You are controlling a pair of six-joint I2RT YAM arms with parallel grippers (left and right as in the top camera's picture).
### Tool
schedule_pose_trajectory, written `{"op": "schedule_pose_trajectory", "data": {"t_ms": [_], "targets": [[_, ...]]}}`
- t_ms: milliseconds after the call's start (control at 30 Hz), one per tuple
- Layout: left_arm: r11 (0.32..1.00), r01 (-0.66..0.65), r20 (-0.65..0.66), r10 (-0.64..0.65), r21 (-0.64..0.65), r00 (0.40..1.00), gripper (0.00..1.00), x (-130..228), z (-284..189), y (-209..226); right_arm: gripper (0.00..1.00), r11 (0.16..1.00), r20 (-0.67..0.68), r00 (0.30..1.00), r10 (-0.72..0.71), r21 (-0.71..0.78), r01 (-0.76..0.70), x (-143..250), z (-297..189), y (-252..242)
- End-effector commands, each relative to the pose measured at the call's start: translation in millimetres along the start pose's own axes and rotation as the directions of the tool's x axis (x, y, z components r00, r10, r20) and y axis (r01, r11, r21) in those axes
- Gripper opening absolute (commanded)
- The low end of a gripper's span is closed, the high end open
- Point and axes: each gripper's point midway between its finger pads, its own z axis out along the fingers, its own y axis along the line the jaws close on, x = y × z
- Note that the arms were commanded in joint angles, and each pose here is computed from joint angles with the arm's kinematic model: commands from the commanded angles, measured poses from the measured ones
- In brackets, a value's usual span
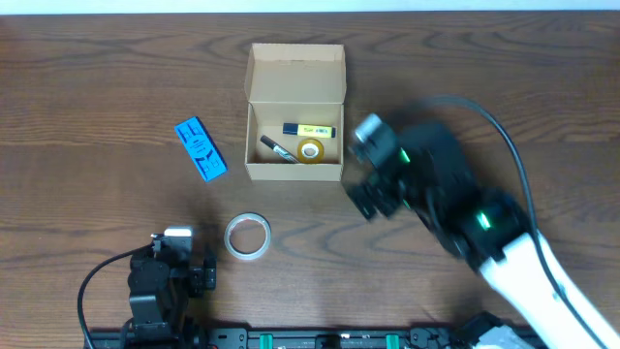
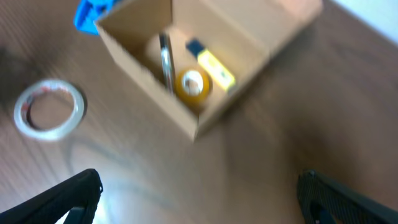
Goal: Pack container
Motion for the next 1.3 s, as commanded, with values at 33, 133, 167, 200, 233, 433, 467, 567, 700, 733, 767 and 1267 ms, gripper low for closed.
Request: {"op": "schedule_pose_trajectory", "data": {"t_ms": [33,133,167,200,233,433,467,567,700,733,767,1267], "targets": [[1.0,-0.014,-0.057,0.013,-0.006,0.998,0.95,15.2,0.8,0.5,0.99,0.993,0.066,0.991,0.116,0.03,-0.118,31.2,-21.5,0.3],[1.0,-0.013,-0.057,0.013,-0.006,0.998,0.96,15.2,0.8,0.5,0.99,0.983,0.109,0.978,0.176,0.04,-0.181,54.5,-31.5,1.8],[1.0,-0.013,-0.057,0.013,-0.006,0.998,0.95,15.2,0.8,0.5,0.99,0.979,0.122,0.974,0.192,0.037,-0.198,60.4,-33.6,2.9],[1.0,-0.013,-0.057,0.013,-0.006,0.998,0.96,15.2,0.8,0.5,0.99,0.977,0.132,0.97,0.203,0.035,-0.209,66.4,-35.1,4.0],[1.0,-0.013,-0.057,0.013,-0.006,0.998,0.95,15.2,0.8,0.5,0.99,0.975,0.142,0.967,0.214,0.036,-0.221,71.8,-35.9,4.4],[1.0,-0.013,-0.047,0.013,-0.006,0.999,0.95,12.8,0.9,0.7,0.99,0.971,0.161,0.96,0.227,0.037,-0.236,97.6,-31.9,7.3],[1.0,-0.013,-0.048,0.013,-0.006,0.999,0.95,13.1,0.9,0.6,0.99,0.971,0.16,0.961,0.227,0.036,-0.236,98.9,-31.2,7.5],[1.0,-0.012,-0.045,0.012,0.002,0.999,0.95,12.3,0.9,-0.7,0.99,0.971,0.158,0.961,0.227,0.036,-0.235,99.5,-30.3,7.6],[0.996,0.074,0.028,-0.075,0.05,0.997,0.95,-5.9,0.8,-8.0,0.99,0.971,0.157,0.961,0.227,0.036,-0.235,99.6,-30.3,7.6],[0.993,0.109,0.047,-0.111,0.05,0.993,0.95,-11.0,0.2,-7.2,0.99,0.971,0.156,0.961,0.227,0.036,-0.235,99.8,-30.2,7.6],[0.988,0.145,0.067,-0.148,0.047,0.987,0.95,-17.4,-2.5,-5.1,0.99,0.971,0.156,0.961,0.227,0.036,-0.235,99.8,-30.2,7.6],[0.935,0.352,-0.012,-0.352,0.031,0.936,0.95,-108.9,-49.3,14.1,0.99,0.971,0.156,0.961,0.227,0.036,-0.235,99.8,-30.2,7.6]]}}
